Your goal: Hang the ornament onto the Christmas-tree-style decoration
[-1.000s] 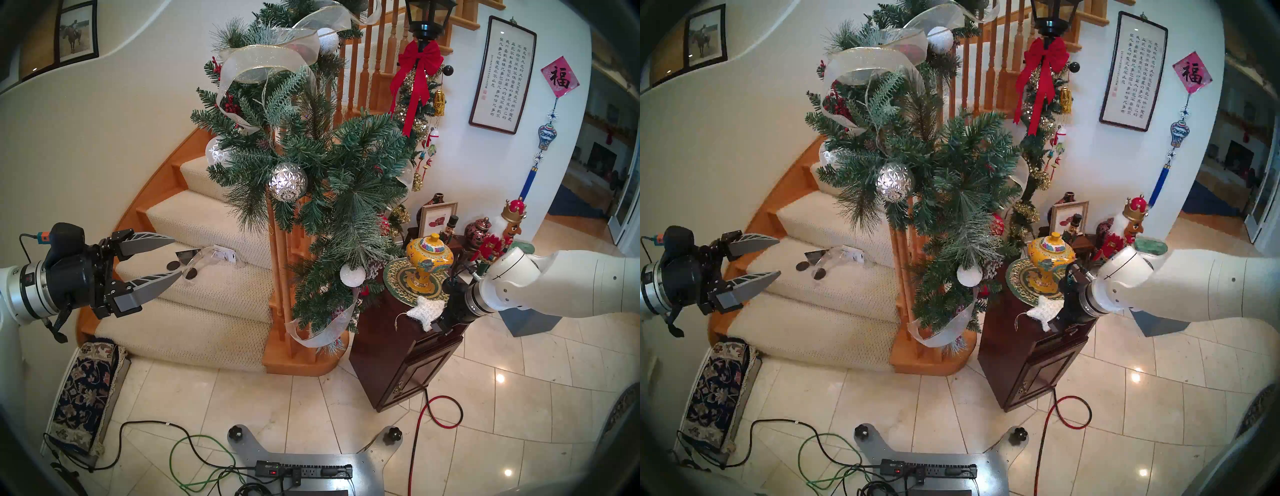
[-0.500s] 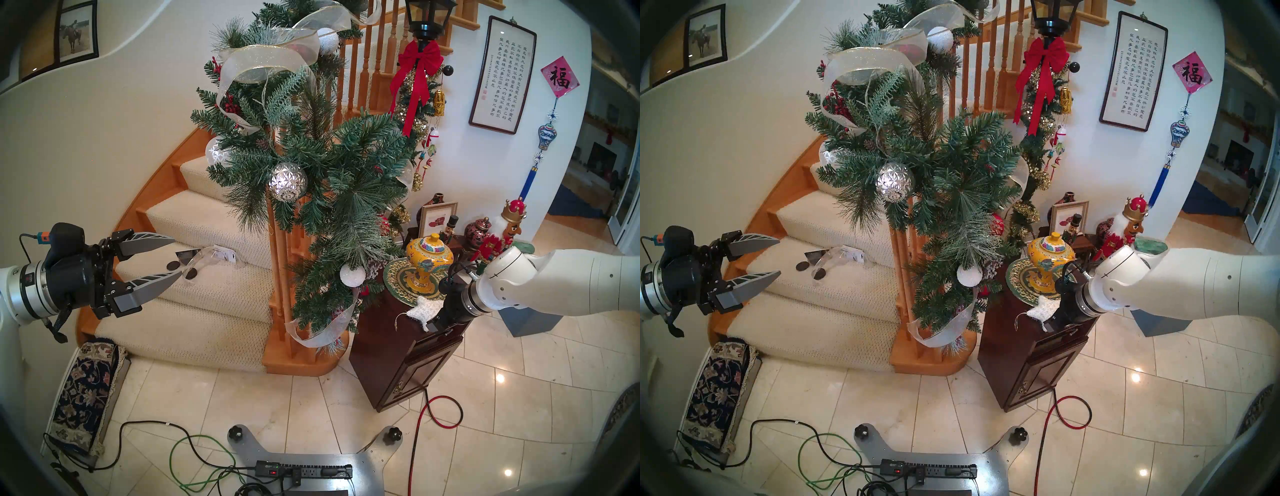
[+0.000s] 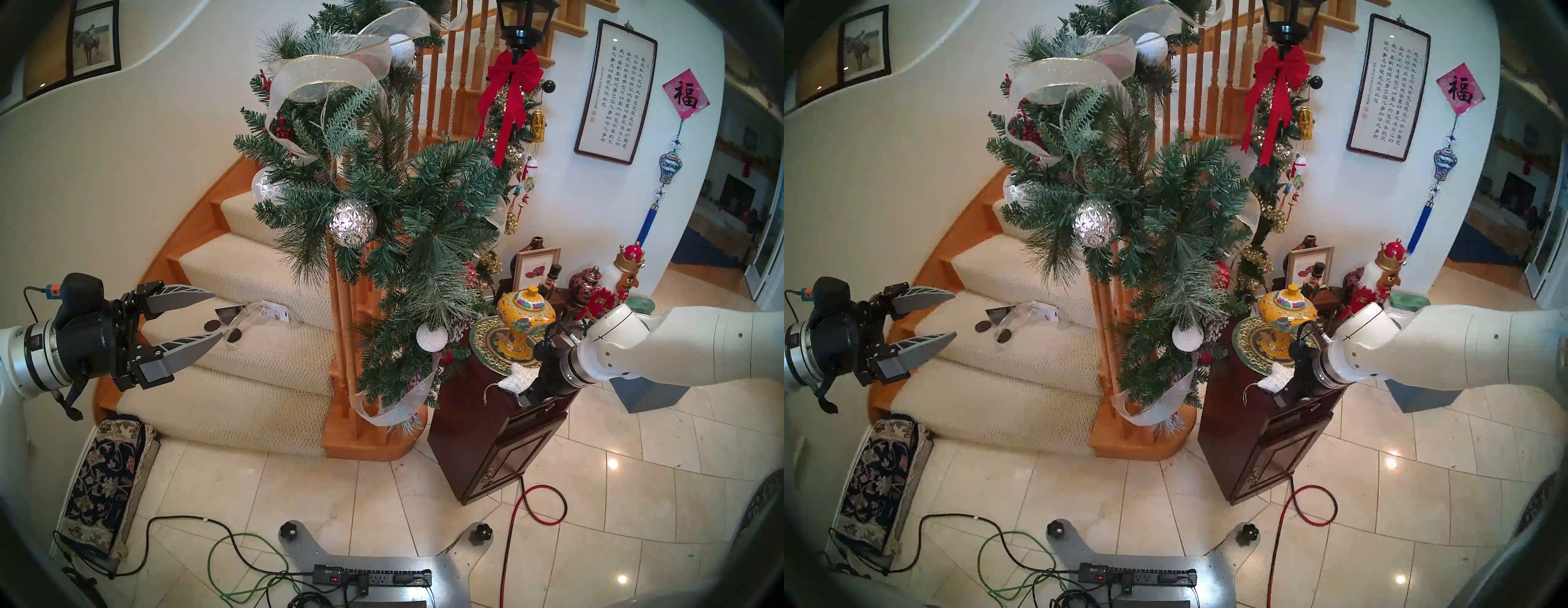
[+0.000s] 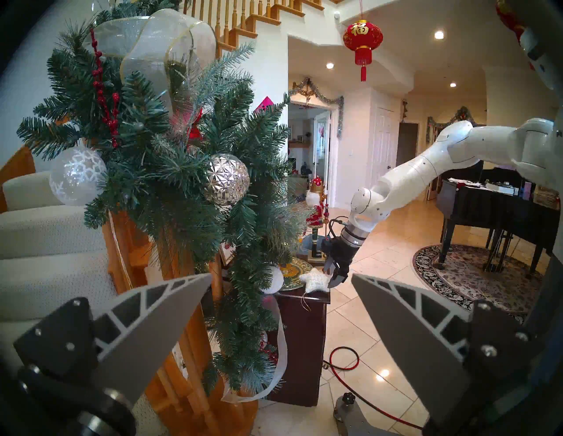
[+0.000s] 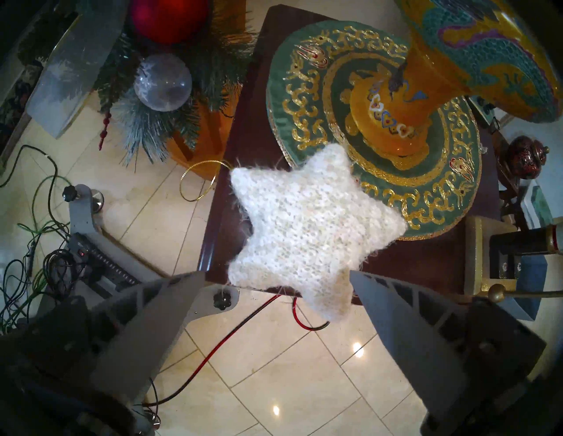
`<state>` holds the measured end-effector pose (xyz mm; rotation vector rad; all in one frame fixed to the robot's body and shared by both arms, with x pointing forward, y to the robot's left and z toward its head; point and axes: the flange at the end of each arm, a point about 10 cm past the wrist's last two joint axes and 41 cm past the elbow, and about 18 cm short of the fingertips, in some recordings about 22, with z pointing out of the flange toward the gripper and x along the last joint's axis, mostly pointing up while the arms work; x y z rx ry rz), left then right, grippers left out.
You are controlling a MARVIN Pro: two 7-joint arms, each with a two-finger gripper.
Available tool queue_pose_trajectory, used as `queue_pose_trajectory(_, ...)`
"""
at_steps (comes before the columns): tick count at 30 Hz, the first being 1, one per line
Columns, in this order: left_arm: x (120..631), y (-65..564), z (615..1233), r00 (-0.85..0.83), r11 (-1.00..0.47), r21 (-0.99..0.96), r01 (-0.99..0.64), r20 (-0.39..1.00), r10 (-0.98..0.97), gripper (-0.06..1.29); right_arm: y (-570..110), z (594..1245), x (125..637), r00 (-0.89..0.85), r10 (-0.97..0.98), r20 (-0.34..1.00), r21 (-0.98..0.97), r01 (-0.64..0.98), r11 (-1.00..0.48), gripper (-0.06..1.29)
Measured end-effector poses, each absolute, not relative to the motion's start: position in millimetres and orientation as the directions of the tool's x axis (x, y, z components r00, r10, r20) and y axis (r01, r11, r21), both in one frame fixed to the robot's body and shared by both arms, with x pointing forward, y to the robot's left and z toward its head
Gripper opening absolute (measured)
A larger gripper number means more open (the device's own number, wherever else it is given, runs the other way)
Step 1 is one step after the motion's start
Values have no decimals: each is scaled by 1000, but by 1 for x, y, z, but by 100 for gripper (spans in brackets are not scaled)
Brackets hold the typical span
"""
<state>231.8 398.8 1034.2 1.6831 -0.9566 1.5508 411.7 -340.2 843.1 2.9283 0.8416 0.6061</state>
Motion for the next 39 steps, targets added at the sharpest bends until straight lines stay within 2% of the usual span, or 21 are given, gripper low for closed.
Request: queue_pose_trajectory(39, 232, 399, 1034, 35, -523, -15, -852, 996, -84, 126, -339, 826, 418, 791, 495, 359, 133, 482, -866, 124)
